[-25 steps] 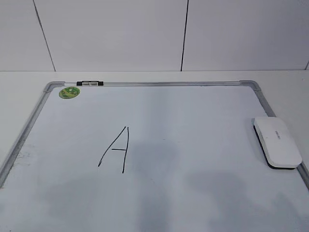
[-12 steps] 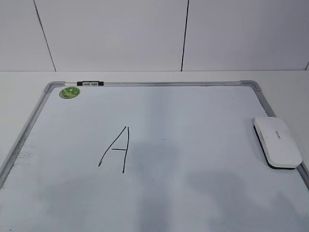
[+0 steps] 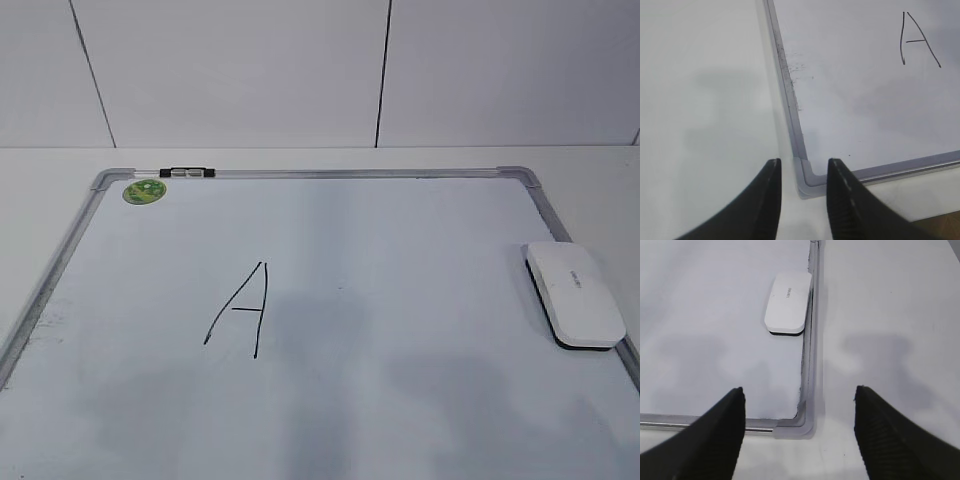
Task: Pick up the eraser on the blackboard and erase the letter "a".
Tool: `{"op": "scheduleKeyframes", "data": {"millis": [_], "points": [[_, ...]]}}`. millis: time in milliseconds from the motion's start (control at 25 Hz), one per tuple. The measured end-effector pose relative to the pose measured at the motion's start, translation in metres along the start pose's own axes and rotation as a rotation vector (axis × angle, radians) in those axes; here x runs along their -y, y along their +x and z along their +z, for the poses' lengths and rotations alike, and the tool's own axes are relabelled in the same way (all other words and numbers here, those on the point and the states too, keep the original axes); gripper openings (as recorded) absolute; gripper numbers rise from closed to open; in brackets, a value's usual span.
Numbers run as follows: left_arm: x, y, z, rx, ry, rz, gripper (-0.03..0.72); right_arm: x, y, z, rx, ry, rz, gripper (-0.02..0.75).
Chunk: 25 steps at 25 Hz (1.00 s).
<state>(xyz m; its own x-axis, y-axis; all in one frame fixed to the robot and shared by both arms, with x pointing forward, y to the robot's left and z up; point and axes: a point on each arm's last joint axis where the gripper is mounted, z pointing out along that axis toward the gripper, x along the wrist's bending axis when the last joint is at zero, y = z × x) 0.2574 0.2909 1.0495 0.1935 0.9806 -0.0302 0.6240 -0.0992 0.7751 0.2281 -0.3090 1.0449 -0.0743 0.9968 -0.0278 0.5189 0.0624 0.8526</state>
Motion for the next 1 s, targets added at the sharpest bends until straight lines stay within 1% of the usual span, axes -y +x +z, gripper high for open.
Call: {"op": "scheduleKeyframes", "data": {"millis": [240, 560, 880, 1000], "points": [[0.001, 0.000, -0.002, -0.001, -0.016, 0.002, 0.235, 0.000, 0.000, 0.000, 0.000, 0.000, 0.000, 0.542], [0.015, -0.002, -0.020, -0.006, -0.163, 0.016, 0.235, 0.000, 0.000, 0.000, 0.000, -0.002, 0.000, 0.541], [0.015, -0.002, -0.020, -0.009, -0.163, 0.015, 0.235, 0.000, 0.000, 0.000, 0.001, -0.004, 0.001, 0.541], [0.015, -0.003, -0.019, -0.030, -0.163, 0.000, 0.235, -0.001, 0.000, 0.000, 0.016, -0.006, 0.010, 0.541]]}}
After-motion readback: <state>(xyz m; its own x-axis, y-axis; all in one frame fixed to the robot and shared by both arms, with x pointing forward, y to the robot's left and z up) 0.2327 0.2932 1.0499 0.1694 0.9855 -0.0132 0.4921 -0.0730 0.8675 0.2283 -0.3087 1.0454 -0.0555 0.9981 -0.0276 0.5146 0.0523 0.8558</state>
